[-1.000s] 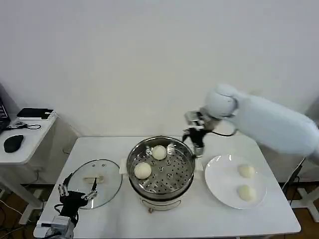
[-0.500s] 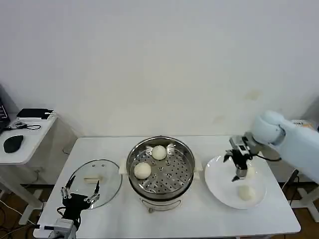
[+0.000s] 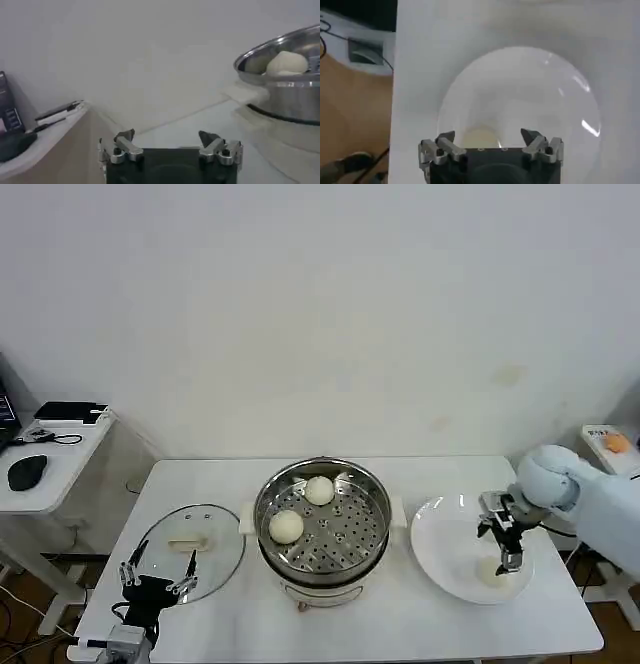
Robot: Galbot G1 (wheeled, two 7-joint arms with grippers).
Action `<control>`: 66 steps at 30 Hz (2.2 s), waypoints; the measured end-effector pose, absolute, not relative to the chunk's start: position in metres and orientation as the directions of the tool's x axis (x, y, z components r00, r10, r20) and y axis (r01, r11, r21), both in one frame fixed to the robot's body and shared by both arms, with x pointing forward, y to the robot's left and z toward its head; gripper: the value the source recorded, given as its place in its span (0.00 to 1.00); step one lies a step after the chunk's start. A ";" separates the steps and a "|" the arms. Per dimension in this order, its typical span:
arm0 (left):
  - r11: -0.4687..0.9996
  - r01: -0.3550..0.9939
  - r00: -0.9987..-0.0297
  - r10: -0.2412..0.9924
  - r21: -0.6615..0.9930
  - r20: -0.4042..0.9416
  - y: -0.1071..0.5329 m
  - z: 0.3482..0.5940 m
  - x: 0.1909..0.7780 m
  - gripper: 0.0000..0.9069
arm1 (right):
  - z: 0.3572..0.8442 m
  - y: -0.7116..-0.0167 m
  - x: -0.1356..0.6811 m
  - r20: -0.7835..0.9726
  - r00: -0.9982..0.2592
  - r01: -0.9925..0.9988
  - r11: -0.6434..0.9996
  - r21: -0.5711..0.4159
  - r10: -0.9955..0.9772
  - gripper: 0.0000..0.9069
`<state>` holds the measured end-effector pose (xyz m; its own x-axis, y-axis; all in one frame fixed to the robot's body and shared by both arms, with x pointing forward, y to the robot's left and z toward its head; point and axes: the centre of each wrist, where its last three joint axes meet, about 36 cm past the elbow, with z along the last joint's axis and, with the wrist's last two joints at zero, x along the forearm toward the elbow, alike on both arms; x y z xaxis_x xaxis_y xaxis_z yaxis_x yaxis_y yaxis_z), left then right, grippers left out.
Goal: Take steamed baozi put them in steamer then cover it.
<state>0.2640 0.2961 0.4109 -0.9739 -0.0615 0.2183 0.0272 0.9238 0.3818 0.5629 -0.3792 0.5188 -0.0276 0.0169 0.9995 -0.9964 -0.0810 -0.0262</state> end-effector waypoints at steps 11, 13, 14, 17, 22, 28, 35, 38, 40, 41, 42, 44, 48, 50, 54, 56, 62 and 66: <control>0.924 0.027 -0.971 -0.067 0.382 0.229 0.299 0.404 0.268 1.00 | 0.495 -0.392 0.565 0.998 -0.009 -0.998 -0.061 -0.005 0.060 1.00; 0.923 0.027 -0.970 -0.068 0.383 0.232 0.300 0.403 0.269 1.00 | 0.491 -0.392 0.566 0.998 -0.006 -0.998 -0.063 -0.002 0.063 1.00; 0.923 0.027 -0.970 -0.069 0.384 0.234 0.300 0.402 0.269 1.00 | 0.490 -0.392 0.567 0.998 -0.006 -0.998 -0.063 -0.002 0.064 1.00; 0.921 0.025 -0.968 -0.075 0.389 0.240 0.303 0.400 0.269 1.00 | 0.485 -0.393 0.569 0.998 -0.004 -0.998 -0.061 0.000 0.066 1.00; 0.922 0.022 -0.967 -0.078 0.386 0.241 0.304 0.398 0.270 1.00 | 0.476 -0.392 0.570 0.998 0.002 -0.998 -0.059 0.006 0.070 1.00; 0.924 0.024 -0.967 -0.077 0.383 0.244 0.303 0.396 0.271 1.00 | 0.466 -0.391 0.571 0.997 0.005 -0.998 -0.058 0.009 0.071 1.00; 0.924 0.023 -0.967 -0.077 0.381 0.245 0.303 0.396 0.271 1.00 | 0.458 -0.388 0.572 0.998 0.007 -0.998 -0.058 0.011 0.069 1.00; 0.924 0.024 -0.966 -0.078 0.381 0.248 0.304 0.395 0.270 1.00 | 0.457 -0.388 0.572 0.998 0.007 -0.998 -0.058 0.011 0.068 1.00; 0.924 0.024 -0.966 -0.078 0.381 0.248 0.304 0.395 0.270 1.00 | 0.457 -0.388 0.572 0.998 0.004 -0.998 -0.057 0.008 0.068 1.00; 0.924 0.024 -0.966 -0.078 0.381 0.248 0.304 0.395 0.270 1.00 | 0.457 -0.388 0.572 0.998 0.002 -0.998 -0.056 0.006 0.068 1.00; 0.924 0.024 -0.966 -0.078 0.382 0.247 0.304 0.395 0.270 1.00 | 0.458 -0.389 0.572 0.998 0.001 -0.999 -0.054 0.005 0.068 1.00; 0.924 0.024 -0.966 -0.077 0.382 0.247 0.304 0.395 0.271 1.00 | 0.458 -0.390 0.572 0.998 -0.001 -0.999 -0.050 0.003 0.068 0.87; 0.925 0.023 -0.966 -0.078 0.380 0.246 0.303 0.395 0.271 1.00 | 0.458 -0.394 0.570 0.998 -0.001 -0.999 -0.042 0.002 0.071 0.77; 0.925 0.024 -0.966 -0.077 0.380 0.247 0.303 0.395 0.271 1.00 | 0.459 -0.396 0.569 0.997 -0.002 -0.999 -0.038 0.001 0.071 0.76; 0.924 0.026 -0.966 -0.075 0.380 0.247 0.303 0.395 0.271 1.00 | 0.461 -0.398 0.568 0.997 -0.006 -0.999 -0.034 -0.003 0.074 0.76; 0.925 0.027 -0.966 -0.073 0.380 0.247 0.302 0.395 0.271 1.00 | 0.464 -0.399 0.568 0.997 -0.009 -0.999 -0.031 -0.007 0.073 0.76; 0.926 0.029 -0.967 -0.070 0.375 0.247 0.300 0.394 0.271 1.00 | 0.478 -0.402 0.569 0.997 -0.032 -0.999 -0.019 -0.031 0.064 0.74; 0.927 0.029 -0.968 -0.067 0.374 0.240 0.299 0.396 0.272 1.00 | 0.494 -0.398 0.573 0.997 -0.059 -0.998 -0.017 -0.059 0.042 0.74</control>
<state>0.2718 0.2992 0.3965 -0.9684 -0.0666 0.2402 0.0289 0.9271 0.3736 0.5733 -0.3976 0.4939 -0.0592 0.0417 0.9974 -0.9981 -0.0171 -0.0586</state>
